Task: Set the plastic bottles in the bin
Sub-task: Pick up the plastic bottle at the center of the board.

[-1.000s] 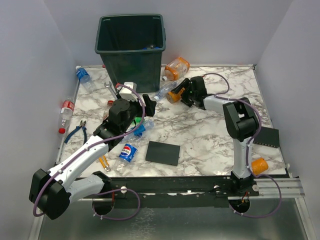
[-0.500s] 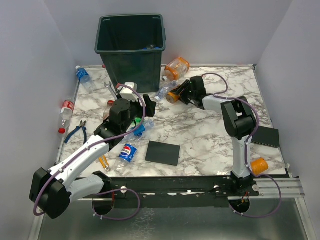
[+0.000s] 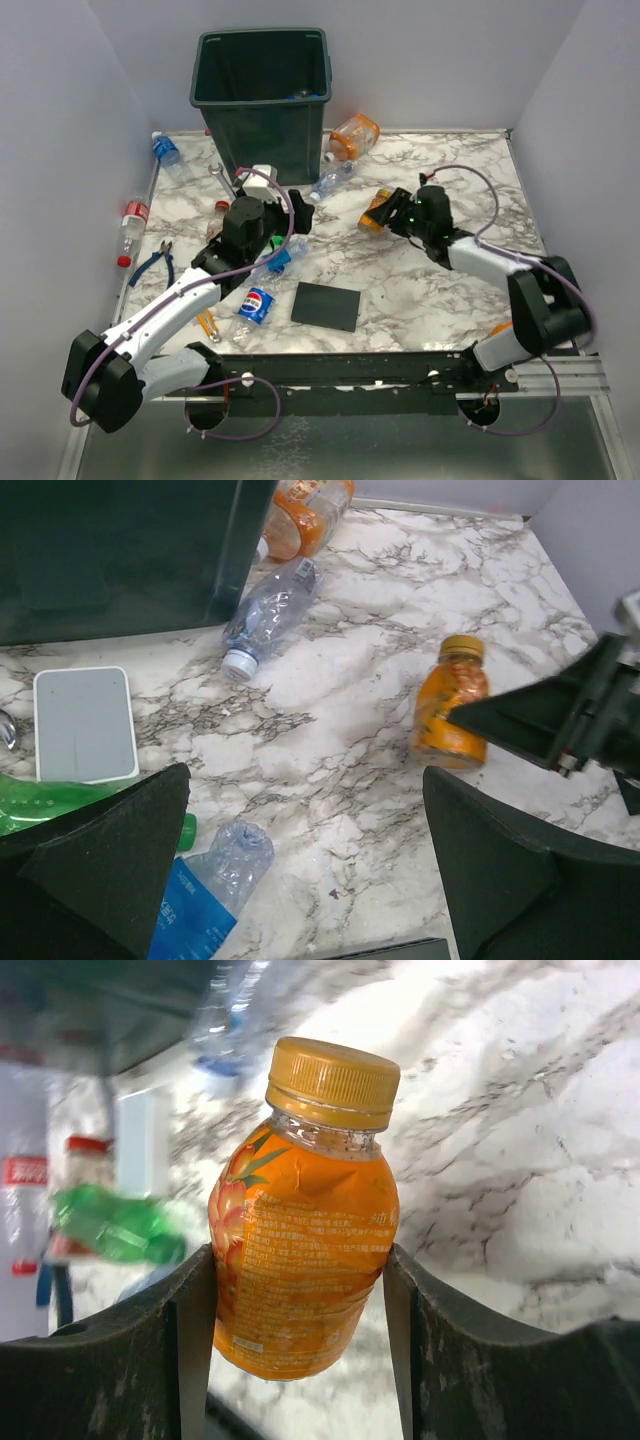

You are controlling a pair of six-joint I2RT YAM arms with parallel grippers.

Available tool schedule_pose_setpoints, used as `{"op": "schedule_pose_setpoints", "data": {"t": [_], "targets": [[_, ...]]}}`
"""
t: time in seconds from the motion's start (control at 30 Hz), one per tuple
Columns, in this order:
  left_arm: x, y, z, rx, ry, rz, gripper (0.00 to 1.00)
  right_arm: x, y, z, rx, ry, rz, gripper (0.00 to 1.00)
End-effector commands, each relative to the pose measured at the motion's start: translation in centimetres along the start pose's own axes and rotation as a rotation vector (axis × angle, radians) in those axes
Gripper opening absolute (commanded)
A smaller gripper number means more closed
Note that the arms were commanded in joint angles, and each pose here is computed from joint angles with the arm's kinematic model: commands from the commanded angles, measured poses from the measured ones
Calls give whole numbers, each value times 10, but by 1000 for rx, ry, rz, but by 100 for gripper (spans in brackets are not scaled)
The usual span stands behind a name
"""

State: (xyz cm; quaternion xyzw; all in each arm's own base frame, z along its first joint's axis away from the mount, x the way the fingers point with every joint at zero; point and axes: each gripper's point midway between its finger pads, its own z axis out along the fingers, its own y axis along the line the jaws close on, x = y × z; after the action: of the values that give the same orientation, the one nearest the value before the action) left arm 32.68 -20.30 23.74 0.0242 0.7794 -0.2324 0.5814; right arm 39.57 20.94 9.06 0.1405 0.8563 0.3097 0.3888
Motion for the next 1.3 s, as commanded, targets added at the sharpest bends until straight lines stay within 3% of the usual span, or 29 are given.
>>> {"op": "schedule_pose_setpoints", "data": {"t": [0.0, 0.27, 0.5, 0.67, 0.83, 1.1, 1.27], "targets": [[-14, -21, 2, 86, -40, -54, 99, -15, 38, -70, -178, -146, -286, 36], [-43, -89, -4, 423, -98, -225, 99, 18, 81, -181, -506, -243, -513, 35], [-66, -151, -13, 726, -14, -254, 99, 28, 96, -216, -624, -250, -566, 34], [-62, -176, -12, 843, 63, -244, 99, 31, 103, -221, -668, -232, -584, 33], [-45, -194, -13, 886, 113, -192, 99, 34, 104, -219, -668, -203, -588, 32], [-9, -199, 3, 741, 183, 2, 99, 33, 103, -215, -643, -188, -591, 32], [10, -204, 9, 703, 236, 43, 98, 33, 102, -213, -636, -186, -595, 31]]}}
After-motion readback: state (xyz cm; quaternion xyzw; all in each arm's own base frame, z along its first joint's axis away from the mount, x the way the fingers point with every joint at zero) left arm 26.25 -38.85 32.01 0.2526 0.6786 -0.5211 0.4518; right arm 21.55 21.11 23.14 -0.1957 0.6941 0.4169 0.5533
